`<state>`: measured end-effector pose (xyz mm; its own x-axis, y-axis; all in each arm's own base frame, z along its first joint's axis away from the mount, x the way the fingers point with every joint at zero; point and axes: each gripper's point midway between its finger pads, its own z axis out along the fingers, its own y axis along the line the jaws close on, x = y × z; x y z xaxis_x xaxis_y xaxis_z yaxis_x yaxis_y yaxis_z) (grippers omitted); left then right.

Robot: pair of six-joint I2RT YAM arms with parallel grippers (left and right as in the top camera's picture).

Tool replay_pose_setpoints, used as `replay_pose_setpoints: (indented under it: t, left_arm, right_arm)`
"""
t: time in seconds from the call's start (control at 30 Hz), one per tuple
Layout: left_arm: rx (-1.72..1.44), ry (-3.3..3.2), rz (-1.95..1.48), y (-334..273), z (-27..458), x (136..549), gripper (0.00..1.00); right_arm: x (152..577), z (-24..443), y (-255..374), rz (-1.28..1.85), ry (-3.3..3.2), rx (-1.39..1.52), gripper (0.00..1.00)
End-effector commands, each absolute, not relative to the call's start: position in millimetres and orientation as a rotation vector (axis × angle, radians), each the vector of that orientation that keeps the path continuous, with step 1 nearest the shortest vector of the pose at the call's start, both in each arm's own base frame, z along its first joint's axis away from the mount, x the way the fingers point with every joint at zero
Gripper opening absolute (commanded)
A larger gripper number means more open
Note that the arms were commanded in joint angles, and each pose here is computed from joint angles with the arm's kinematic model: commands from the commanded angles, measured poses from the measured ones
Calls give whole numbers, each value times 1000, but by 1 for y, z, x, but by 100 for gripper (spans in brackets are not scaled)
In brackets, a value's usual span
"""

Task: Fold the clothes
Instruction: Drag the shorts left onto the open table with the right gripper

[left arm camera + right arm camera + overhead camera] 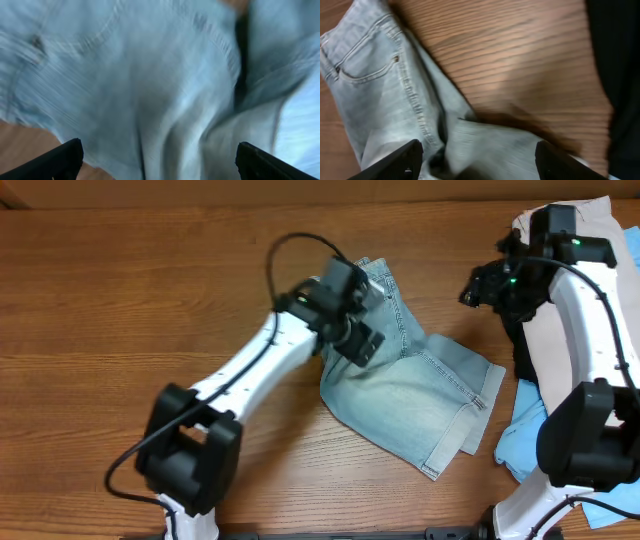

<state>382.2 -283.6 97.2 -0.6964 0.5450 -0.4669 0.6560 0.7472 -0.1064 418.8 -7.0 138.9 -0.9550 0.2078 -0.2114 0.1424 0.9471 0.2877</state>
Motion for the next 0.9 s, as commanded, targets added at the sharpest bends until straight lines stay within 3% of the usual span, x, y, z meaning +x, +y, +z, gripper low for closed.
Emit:
replay_pose_setpoints:
  t: [0.0, 0.27, 0.5, 0.67, 0.87]
  left_arm:
    - [916, 2595, -193, -265, 73, 394, 100]
    - [939, 2718, -109, -247, 17, 393, 100]
    - [624, 2896, -85, -196, -14, 408, 100]
    - [329, 2957, -66, -127, -11, 432, 100]
    - [329, 2914, -39, -82, 22, 463, 100]
  right_arm:
    - [418, 152, -1, 425, 2827, 242, 76]
    - [418, 152, 0, 426, 2828, 243, 76]
    - [413, 150, 0, 433, 2848, 266, 76]
    - [412, 152, 9, 473, 2849, 257, 76]
    - [414, 153, 33, 498, 2849, 182, 75]
